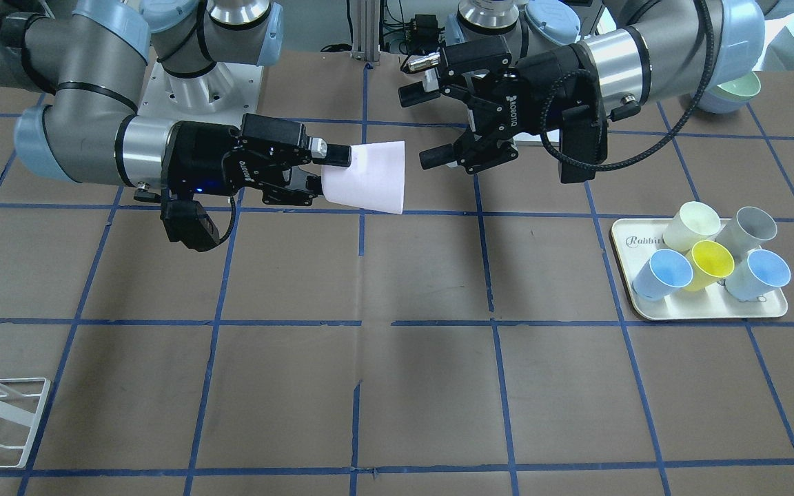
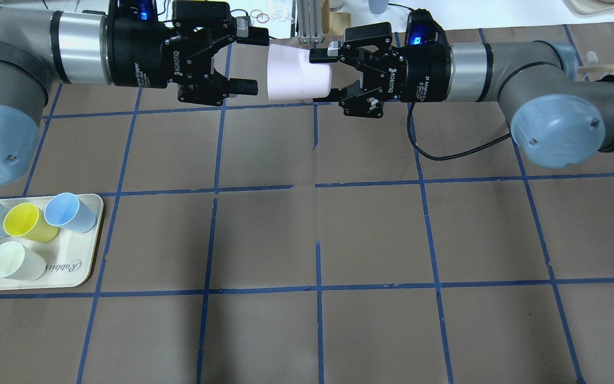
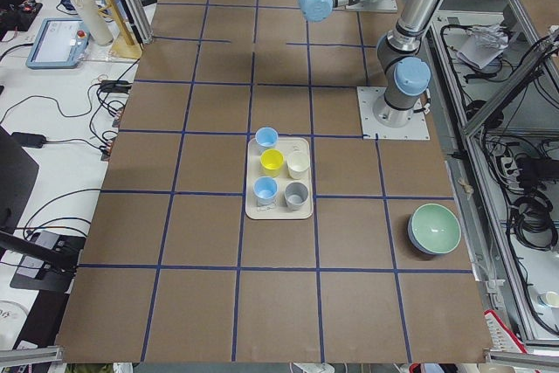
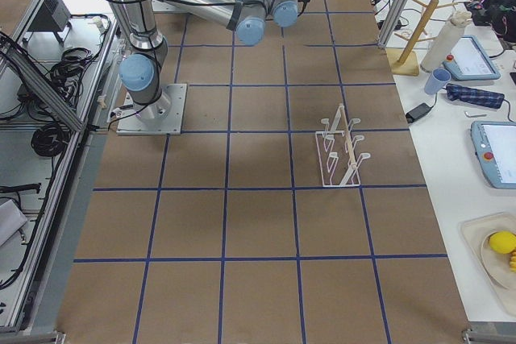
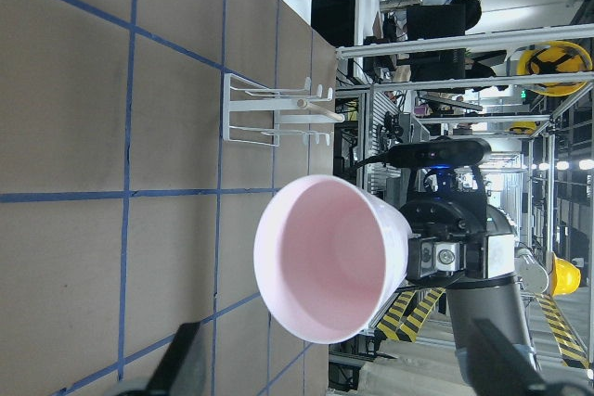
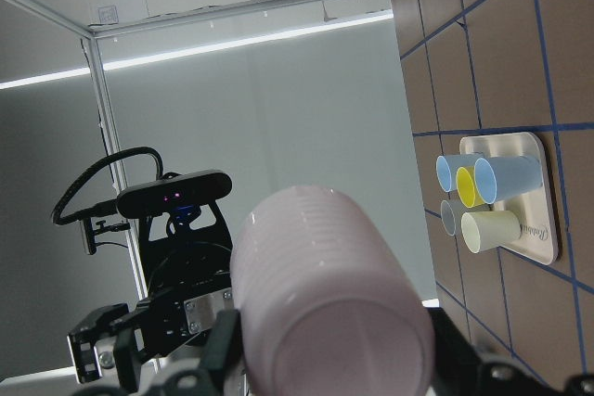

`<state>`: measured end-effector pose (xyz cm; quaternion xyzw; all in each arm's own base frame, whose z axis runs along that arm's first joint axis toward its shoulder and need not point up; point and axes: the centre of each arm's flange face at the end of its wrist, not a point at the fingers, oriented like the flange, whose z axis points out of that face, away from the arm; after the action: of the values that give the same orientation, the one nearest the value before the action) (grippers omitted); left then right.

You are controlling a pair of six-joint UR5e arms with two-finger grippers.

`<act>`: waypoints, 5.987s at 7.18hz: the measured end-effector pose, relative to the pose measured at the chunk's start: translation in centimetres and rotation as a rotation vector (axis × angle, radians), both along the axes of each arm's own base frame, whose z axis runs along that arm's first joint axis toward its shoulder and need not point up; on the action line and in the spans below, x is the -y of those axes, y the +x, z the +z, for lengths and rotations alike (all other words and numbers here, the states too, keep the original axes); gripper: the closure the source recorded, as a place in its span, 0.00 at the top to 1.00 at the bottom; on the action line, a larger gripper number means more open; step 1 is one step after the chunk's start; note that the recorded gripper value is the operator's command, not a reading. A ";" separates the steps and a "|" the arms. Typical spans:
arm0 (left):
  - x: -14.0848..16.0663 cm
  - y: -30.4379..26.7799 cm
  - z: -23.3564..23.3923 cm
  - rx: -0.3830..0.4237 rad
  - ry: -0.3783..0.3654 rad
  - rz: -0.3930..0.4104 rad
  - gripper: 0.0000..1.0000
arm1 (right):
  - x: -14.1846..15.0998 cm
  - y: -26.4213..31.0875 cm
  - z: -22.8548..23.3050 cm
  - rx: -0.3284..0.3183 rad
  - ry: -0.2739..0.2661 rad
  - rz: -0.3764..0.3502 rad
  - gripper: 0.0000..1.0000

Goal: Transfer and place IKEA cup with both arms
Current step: 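Grasp the cup with the left gripper and open the right gripper, then lower the cup onto the white tray with the left gripper while the right arm withdraws, then open the left gripper to release the cup in the tray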

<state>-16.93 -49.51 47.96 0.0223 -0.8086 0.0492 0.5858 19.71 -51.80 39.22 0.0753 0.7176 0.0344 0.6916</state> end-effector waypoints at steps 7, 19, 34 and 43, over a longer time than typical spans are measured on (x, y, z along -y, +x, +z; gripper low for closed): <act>0.1 0.1 0.2 0.018 -0.049 0.000 0.00 | -0.7 1.7 0.9 0.002 0.007 0.032 0.44; -0.1 7.0 -1.8 0.707 -0.019 0.071 0.00 | 3.0 -9.9 1.4 -0.300 0.114 -0.116 1.00; -10.6 30.5 -20.6 1.336 0.075 -0.110 0.00 | -7.8 -7.8 9.9 -1.547 0.062 -0.028 1.00; -10.0 30.1 -20.4 1.333 0.070 -0.118 1.00 | -7.9 -8.6 10.6 -1.498 0.085 -0.048 1.00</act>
<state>13.18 -39.51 27.52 -0.0382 -0.9985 -0.0060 -0.0385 11.12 -43.92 49.84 0.1208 0.9925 -0.0134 0.0151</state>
